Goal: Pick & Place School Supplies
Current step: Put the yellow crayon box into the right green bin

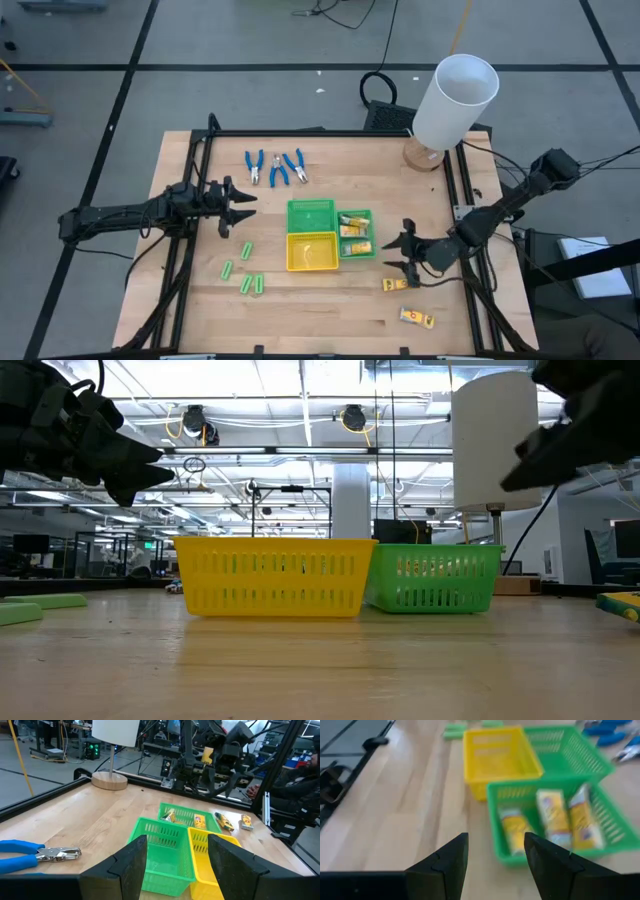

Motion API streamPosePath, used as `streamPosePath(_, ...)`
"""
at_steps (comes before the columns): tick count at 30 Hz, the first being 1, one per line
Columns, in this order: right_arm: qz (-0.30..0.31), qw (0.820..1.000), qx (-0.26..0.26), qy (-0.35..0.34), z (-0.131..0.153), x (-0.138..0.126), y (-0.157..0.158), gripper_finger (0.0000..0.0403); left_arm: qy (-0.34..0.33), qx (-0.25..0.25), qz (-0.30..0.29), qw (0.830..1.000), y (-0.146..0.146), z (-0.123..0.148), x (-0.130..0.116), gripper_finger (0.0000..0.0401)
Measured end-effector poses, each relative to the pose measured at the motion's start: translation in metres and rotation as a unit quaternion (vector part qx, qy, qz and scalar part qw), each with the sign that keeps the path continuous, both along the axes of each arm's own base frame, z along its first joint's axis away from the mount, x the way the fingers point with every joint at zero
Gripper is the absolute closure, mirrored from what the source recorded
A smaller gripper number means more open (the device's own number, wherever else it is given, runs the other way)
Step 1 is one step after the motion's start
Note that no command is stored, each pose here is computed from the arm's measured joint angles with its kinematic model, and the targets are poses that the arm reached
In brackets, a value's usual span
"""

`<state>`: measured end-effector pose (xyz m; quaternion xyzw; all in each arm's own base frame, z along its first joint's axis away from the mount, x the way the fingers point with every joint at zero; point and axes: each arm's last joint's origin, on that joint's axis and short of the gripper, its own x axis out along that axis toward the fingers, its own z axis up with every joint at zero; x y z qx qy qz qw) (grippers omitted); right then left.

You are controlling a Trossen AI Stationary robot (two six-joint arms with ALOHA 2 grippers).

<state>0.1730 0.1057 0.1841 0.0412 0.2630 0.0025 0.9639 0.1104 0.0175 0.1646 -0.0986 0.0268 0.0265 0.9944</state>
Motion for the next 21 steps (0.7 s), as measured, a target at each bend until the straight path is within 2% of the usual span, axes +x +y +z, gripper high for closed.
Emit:
streamPosePath(5, 0.031, 0.997, 0.064, 0.03, -0.005, -0.013, 0.019, 0.0217, 0.0, 0.0, 0.0, 1.0, 0.0, 0.0, 0.0, 0.0187)
streamPosePath(9, 0.08, 0.983, 0.153, 0.065, -0.004, -0.026, 0.04, 0.0218, 0.0, 0.0, 0.0, 1.0, 0.0, 0.0, 0.0, 0.0187)
streamPosePath(12, 0.124, 0.975, 0.177, 0.055, 0.006, -0.034, 0.063, 0.0218, 0.0, 0.0, 0.0, 1.0, 0.0, 0.0, 0.0, 0.0187)
streamPosePath(15, 0.179, 0.967, 0.179, -0.03, 0.034, -0.036, 0.093, 0.0218, 0.0, 0.0, 0.0, 1.0, 0.0, 0.0, 0.0, 0.0187)
streamPosePath(17, 0.204, 0.964, 0.158, -0.07, 0.053, -0.036, 0.112, 0.0218, 0.0, 0.0, 0.0, 1.0, 0.0, 0.0, 0.0, 0.0187)
streamPosePath(19, 0.217, 0.965, 0.118, -0.081, 0.067, -0.036, 0.131, 0.0218, 0.0, 0.0, 0.0, 1.0, 0.0, 0.0, 0.0, 0.0187)
streamPosePath(21, 0.209, 0.974, 0.068, -0.056, 0.077, -0.034, 0.147, 0.0218, 0.0, 0.0, 0.0, 1.0, 0.0, 0.0, 0.0, 0.0187)
